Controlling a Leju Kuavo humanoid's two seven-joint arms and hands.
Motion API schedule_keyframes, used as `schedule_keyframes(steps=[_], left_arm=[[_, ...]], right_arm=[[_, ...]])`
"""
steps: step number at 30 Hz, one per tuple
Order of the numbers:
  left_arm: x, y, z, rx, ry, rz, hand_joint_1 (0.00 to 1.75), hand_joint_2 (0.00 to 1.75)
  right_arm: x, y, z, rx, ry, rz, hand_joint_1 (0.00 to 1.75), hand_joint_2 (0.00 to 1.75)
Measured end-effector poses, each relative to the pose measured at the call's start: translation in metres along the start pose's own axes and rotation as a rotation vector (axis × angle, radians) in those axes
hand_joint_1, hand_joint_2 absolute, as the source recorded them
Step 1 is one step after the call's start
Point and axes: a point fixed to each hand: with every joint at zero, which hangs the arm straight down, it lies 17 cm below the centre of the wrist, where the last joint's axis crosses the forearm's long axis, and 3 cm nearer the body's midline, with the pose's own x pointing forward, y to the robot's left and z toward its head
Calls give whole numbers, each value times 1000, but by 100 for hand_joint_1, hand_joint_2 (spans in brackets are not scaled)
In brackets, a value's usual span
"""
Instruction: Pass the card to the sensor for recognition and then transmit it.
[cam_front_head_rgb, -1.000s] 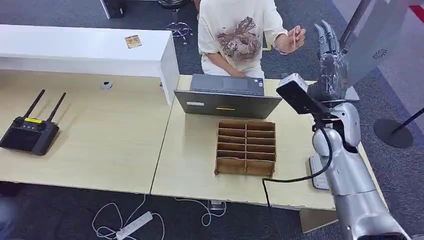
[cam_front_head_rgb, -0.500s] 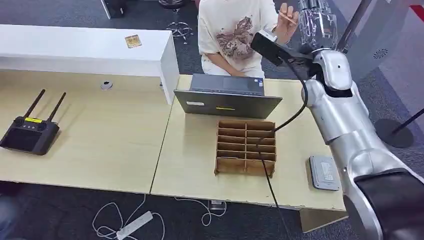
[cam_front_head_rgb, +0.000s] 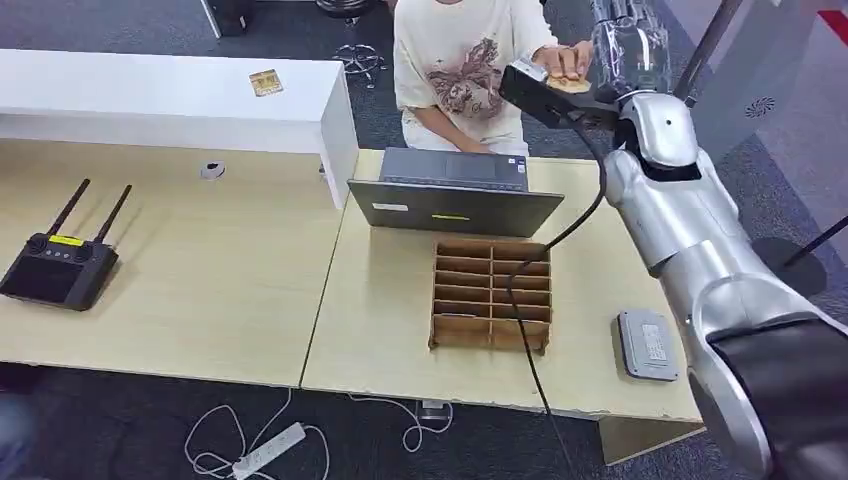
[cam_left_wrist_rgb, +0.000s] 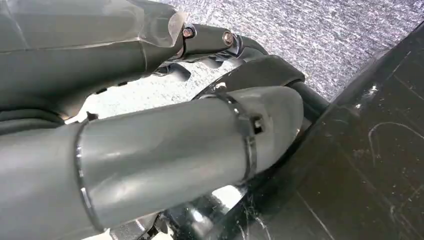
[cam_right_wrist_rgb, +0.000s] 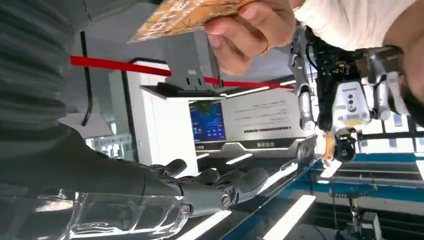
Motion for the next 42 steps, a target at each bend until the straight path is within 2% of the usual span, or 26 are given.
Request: schedule_keyframes(steps=[4, 5, 6, 7, 31, 42], left_arm=[[0, 0, 0, -1, 0, -3, 0, 0], [0, 0, 0, -1, 0, -4, 0, 0], [0, 0, 0, -1, 0, -4, 0, 0], [0, 0, 0, -1, 0, -5, 0, 0], [0, 1, 0, -1, 0, -7, 0, 0], [1, 1, 0, 0, 0, 6, 0, 0]], right_arm=[[-10, 8, 2, 21, 25, 18, 0, 175], [-13, 10, 2, 26, 29, 24, 23, 175], [-15, 11, 3, 30, 32, 27, 161, 175], [-16, 13, 3, 33, 37, 28, 175, 175], [-32, 14, 4, 22, 58, 19, 175, 175], [-28, 10, 5, -18, 23, -64, 175, 175]])
